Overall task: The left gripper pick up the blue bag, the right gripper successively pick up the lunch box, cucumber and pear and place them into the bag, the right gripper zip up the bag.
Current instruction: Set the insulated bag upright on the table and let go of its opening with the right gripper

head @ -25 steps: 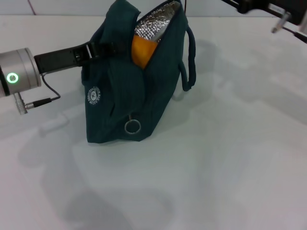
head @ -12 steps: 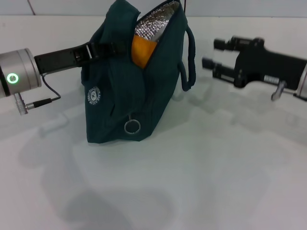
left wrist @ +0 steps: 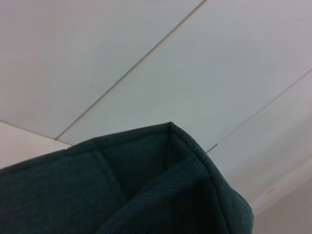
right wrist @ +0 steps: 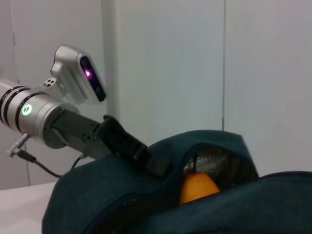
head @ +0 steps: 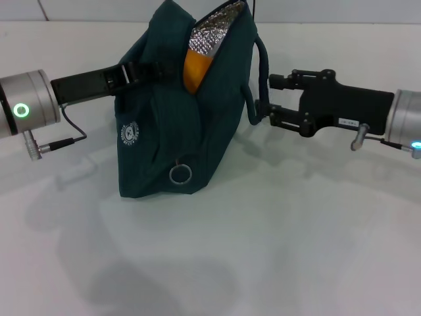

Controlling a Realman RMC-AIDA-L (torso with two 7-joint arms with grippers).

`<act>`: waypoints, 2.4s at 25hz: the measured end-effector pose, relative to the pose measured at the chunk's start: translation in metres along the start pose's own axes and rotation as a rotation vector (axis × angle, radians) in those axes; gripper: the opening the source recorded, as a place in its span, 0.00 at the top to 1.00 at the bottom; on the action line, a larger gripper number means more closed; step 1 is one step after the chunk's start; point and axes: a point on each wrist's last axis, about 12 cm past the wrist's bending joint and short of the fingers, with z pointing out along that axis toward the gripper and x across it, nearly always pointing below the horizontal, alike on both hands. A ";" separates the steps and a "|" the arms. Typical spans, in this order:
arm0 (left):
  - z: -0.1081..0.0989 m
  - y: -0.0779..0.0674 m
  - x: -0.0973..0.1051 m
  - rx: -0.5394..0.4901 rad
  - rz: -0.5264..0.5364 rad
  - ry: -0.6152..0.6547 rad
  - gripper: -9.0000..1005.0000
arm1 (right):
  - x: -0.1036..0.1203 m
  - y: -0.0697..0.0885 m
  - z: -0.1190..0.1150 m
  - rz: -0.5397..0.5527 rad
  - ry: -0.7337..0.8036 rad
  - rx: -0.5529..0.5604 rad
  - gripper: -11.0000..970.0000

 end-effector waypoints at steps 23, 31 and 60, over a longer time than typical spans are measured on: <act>0.002 -0.001 -0.002 0.005 0.004 -0.002 0.95 | 0.001 0.002 0.022 -0.082 0.068 -0.033 0.52; 0.001 -0.001 -0.001 0.003 0.002 -0.003 0.95 | 0.004 0.005 0.015 -0.112 0.048 -0.027 0.92; 0.023 -0.008 0.027 0.111 -0.032 0.066 0.95 | -0.007 0.027 -0.078 -0.161 -0.217 -0.032 0.92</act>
